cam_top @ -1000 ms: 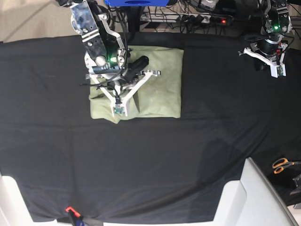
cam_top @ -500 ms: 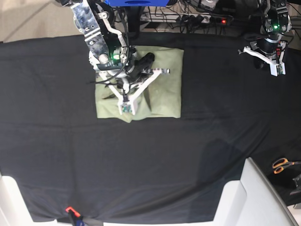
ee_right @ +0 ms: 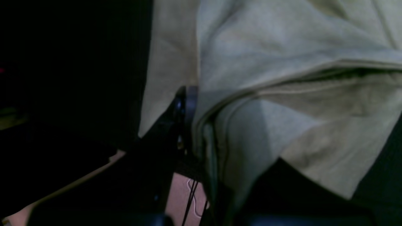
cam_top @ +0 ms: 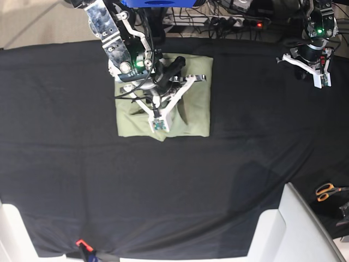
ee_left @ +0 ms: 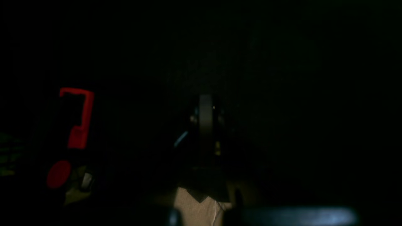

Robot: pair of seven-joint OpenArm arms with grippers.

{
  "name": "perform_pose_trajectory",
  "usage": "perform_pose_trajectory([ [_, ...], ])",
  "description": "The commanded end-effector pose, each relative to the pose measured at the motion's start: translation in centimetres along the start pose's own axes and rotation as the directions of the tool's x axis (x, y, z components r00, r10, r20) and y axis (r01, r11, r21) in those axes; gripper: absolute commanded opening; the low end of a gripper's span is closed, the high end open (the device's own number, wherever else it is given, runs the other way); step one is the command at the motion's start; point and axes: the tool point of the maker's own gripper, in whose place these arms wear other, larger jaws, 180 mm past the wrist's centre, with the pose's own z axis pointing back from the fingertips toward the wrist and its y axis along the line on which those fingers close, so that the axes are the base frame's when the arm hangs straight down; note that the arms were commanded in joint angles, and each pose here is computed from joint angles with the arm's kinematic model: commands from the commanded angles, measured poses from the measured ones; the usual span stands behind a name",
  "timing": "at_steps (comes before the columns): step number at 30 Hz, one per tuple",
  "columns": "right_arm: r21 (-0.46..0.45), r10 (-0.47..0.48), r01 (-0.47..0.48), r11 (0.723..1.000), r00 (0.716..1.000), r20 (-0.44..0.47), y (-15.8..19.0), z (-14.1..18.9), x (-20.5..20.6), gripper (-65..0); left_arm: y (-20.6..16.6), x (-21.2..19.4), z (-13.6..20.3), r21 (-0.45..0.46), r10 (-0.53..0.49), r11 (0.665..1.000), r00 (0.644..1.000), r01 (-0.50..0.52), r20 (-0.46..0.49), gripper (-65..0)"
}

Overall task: Fold the T-shirt properly
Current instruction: 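Fold the grasped end over the folded stack with the right gripper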

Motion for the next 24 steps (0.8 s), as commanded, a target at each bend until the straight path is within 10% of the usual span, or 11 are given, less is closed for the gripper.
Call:
perform_pose_trajectory([
  [1,0.017,0.012,-0.013,1.0,0.999,0.045,0.7,0.3,1.4,-64.7,0.4,1.0,0.2,0.006,-0.013,1.0,0.999,0.013,0.031,-65.0],
  [18,0.056,0.068,-0.069,0.996,0.997,0.025,2.0,-0.3,0.9,-63.8,0.4,1.4,-0.1,0.006,-0.008,1.0,0.999,0.008,0.037,-65.0],
  [24,0.08,0.112,-0.113,0.99,0.993,0.024,3.3,-0.5,0.9,-39.0,0.4,1.4,-0.1,0.007,-0.007,1.0,0.999,0.007,0.038,-65.0],
])
